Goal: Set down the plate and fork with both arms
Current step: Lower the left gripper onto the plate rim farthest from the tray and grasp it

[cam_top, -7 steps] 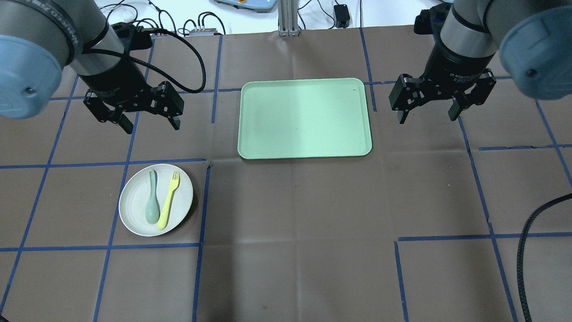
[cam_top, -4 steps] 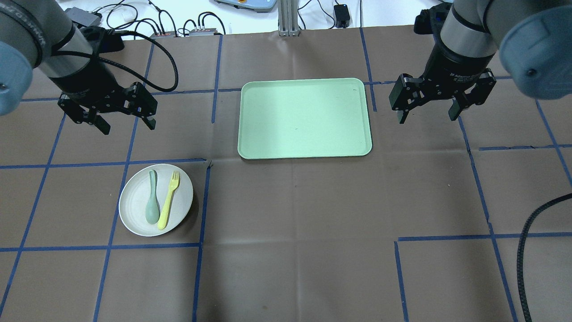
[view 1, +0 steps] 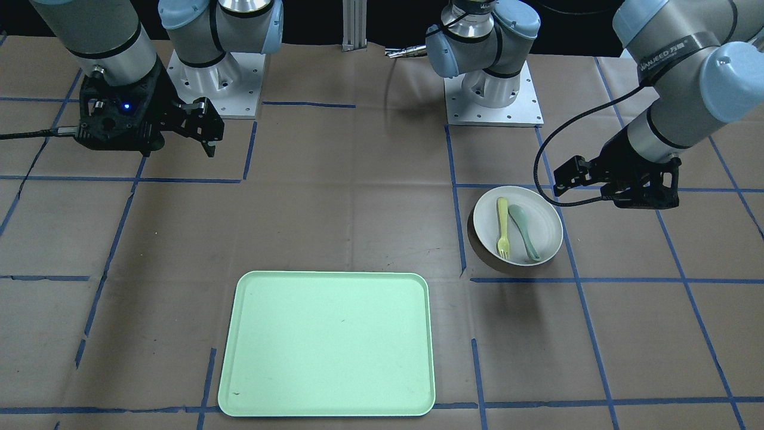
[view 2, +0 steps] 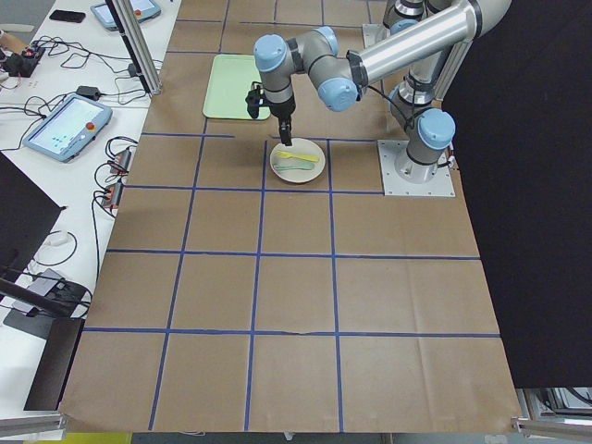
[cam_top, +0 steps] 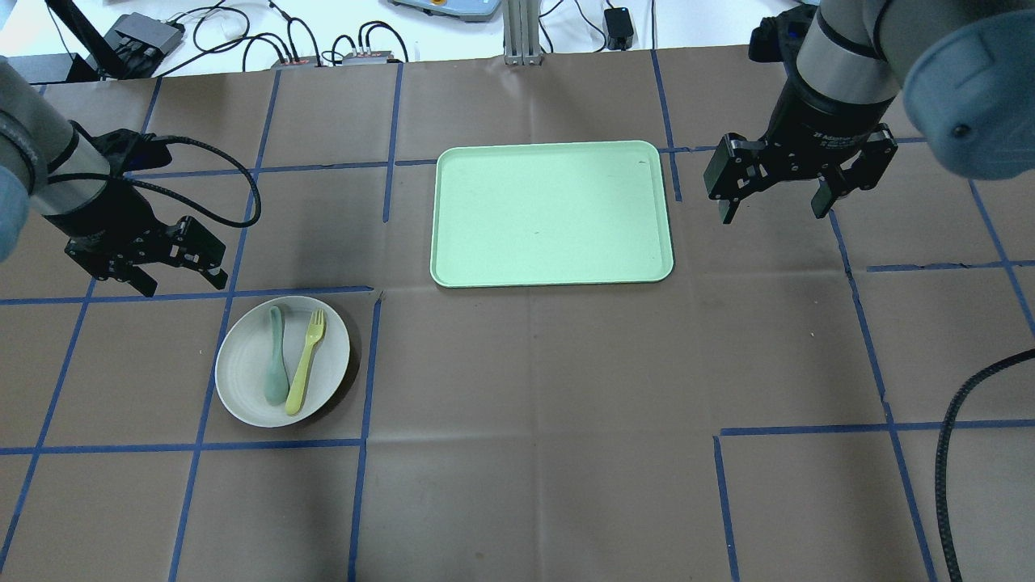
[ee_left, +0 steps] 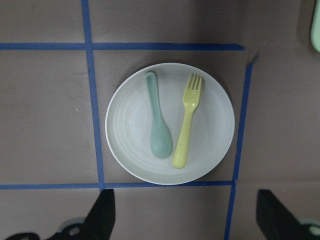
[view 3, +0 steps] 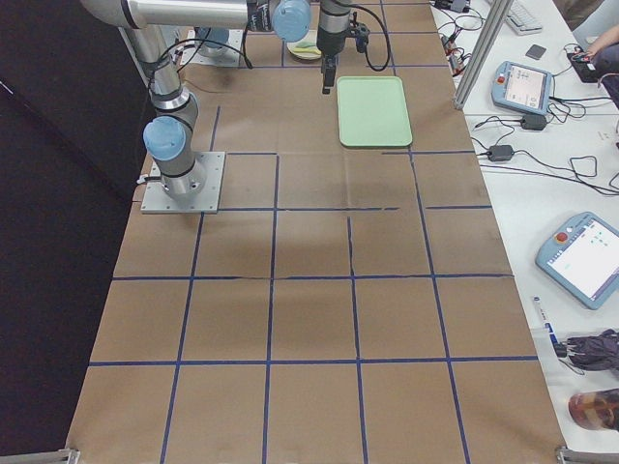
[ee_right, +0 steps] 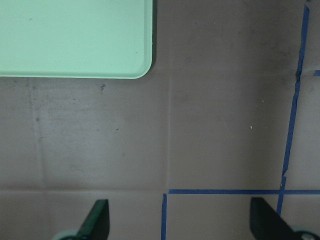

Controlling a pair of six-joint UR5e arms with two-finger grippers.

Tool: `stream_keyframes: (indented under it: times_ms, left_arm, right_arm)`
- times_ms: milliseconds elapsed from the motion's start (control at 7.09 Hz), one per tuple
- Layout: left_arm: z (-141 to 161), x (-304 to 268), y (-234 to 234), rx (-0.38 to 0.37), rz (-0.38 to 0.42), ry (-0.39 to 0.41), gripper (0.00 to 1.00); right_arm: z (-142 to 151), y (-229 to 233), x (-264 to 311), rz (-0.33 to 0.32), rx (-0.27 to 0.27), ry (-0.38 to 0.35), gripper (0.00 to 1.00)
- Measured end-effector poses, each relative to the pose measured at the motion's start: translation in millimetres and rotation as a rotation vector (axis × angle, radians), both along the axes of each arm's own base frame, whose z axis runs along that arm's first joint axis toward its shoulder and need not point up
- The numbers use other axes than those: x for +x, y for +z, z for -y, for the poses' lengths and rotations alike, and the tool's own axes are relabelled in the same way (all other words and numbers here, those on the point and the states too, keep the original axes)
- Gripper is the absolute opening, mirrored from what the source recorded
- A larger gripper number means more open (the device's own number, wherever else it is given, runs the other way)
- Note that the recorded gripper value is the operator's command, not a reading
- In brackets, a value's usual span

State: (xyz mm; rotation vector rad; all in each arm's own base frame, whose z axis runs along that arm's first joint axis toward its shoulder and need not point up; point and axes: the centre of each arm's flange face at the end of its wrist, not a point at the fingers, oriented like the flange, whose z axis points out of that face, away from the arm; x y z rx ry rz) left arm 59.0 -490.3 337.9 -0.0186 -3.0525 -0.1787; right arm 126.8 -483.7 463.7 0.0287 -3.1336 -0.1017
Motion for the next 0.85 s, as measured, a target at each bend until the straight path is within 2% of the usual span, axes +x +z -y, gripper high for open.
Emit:
stream_keyframes:
  times_ms: [282,423,705,846]
  left_arm:
    - [-5,29,-56,-0.011,-0.028,-0.135,0.99]
    - [-6,42,-77,-0.003,-0.05,-0.173,0.99]
    - [-10,63,-120,0.021,-0.102,-0.177,0.98]
    - [-14,68,-136,0.026,-0.132,-0.171,0.94]
  right_arm:
    - [0,0,0,0.0,-0.001,0.0,1.0]
    - [0,0,0,0.0,-0.001,0.0,1.0]
    - [0,0,0,0.0,-0.001,0.0,1.0]
    - [0,1,0,0.0,-0.001,0.0,1.0]
